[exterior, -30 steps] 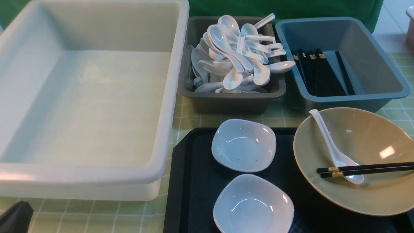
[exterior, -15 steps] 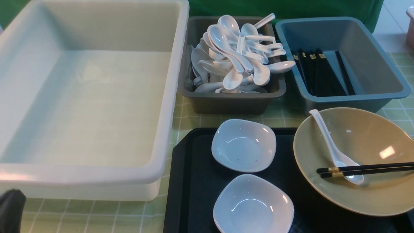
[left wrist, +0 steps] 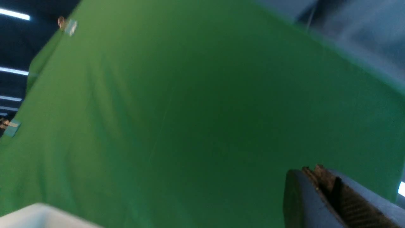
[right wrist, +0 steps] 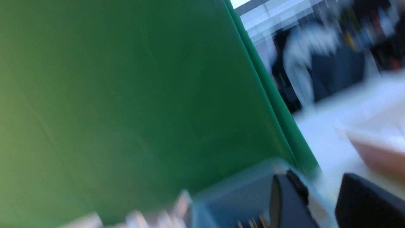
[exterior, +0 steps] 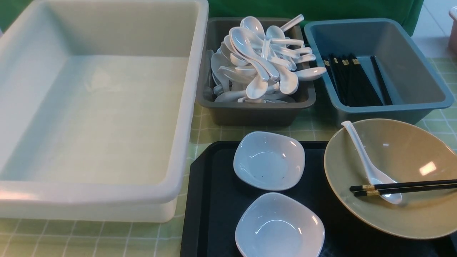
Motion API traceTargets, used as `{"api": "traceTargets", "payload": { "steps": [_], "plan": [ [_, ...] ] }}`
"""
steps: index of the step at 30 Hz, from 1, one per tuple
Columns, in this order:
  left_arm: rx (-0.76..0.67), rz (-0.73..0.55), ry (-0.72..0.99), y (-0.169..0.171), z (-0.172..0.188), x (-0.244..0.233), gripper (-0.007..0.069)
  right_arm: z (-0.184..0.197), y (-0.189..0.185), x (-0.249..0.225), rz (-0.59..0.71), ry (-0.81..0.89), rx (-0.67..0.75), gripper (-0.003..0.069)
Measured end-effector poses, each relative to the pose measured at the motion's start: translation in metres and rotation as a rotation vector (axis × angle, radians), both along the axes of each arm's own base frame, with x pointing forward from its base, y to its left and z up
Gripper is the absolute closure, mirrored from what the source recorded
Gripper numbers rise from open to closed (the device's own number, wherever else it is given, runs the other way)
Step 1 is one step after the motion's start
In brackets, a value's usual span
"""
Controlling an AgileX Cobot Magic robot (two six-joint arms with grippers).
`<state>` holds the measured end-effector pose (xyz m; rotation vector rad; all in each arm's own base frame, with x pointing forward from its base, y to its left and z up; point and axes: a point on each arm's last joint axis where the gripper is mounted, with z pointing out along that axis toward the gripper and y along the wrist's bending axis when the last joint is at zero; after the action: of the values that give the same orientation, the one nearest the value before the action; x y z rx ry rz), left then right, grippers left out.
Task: On green table put chopsticks spoon bowls plates into blue grey white boxes.
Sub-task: 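Move the grippers toward the tableware on the black tray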
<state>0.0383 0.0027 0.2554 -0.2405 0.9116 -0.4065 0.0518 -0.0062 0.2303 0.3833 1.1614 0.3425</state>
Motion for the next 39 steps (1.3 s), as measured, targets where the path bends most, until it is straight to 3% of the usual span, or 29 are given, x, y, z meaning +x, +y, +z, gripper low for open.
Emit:
{"api": "traceTargets", "payload": {
  "steps": [4,8,10,11,12,14,15,17,21,23,24,26,30,31,33,35,39],
  "plan": [
    [-0.152,-0.030,-0.139,0.007,0.046,-0.016,0.0627,0.041,0.001,-0.008,-0.003,-0.095,-0.020,0.0423],
    [-0.155,-0.048,-0.186,0.006,0.109,-0.026,0.0627,0.114,0.002,-0.017,-0.013,-0.175,-0.046,0.0423],
    [-0.147,-0.056,-0.156,0.005,0.124,-0.023,0.0627,0.138,0.002,-0.017,-0.020,-0.181,-0.061,0.0423],
    [-0.128,-0.072,-0.078,0.002,0.148,-0.016,0.0627,0.169,0.001,-0.012,-0.033,-0.155,-0.084,0.0423],
    [-0.126,-0.074,-0.074,0.002,0.151,-0.017,0.0627,0.173,0.001,-0.012,-0.035,-0.150,-0.087,0.0423],
    [-0.090,-0.083,0.141,-0.002,0.171,0.005,0.0627,0.204,-0.001,0.003,-0.069,-0.024,-0.156,0.0423],
    [-0.088,-0.083,0.160,-0.002,0.172,0.007,0.0627,0.204,-0.001,0.003,-0.066,-0.024,-0.157,0.0423],
    [-0.046,-0.076,0.421,-0.004,0.171,0.035,0.0627,0.219,-0.004,0.026,-0.097,0.179,-0.275,0.0423],
    [0.089,-0.031,0.847,-0.004,0.138,0.077,0.0627,0.206,-0.009,0.061,-0.090,0.485,-0.473,0.0423],
    [0.120,-0.028,0.984,-0.004,0.124,0.088,0.0627,0.190,-0.011,0.074,0.009,0.614,-0.530,0.0423],
    [0.124,-0.028,0.995,-0.004,0.123,0.089,0.0627,0.189,-0.011,0.076,-0.050,0.656,-0.521,0.0423],
    [0.144,-0.054,1.093,-0.006,0.109,0.095,0.0627,0.171,-0.013,0.088,0.006,0.830,-0.543,0.0423],
    [0.170,-0.202,1.163,-0.024,0.093,0.095,0.0627,0.142,-0.007,0.104,0.237,1.110,-0.648,0.0423],
    [0.173,-0.218,1.166,-0.026,0.093,0.095,0.0627,0.143,-0.006,0.104,0.242,1.106,-0.642,0.0423],
    [0.226,-0.365,1.178,-0.042,0.091,0.091,0.0627,0.131,0.003,0.119,0.449,1.197,-0.794,0.0423],
    [0.280,-0.459,1.166,-0.053,0.091,0.089,0.0627,0.124,0.013,0.129,0.565,1.220,-0.895,0.0419],
    [0.373,-0.609,1.118,-0.069,0.093,0.084,0.0627,0.101,0.033,0.154,0.725,1.347,-1.051,0.0372]
  ]
}}
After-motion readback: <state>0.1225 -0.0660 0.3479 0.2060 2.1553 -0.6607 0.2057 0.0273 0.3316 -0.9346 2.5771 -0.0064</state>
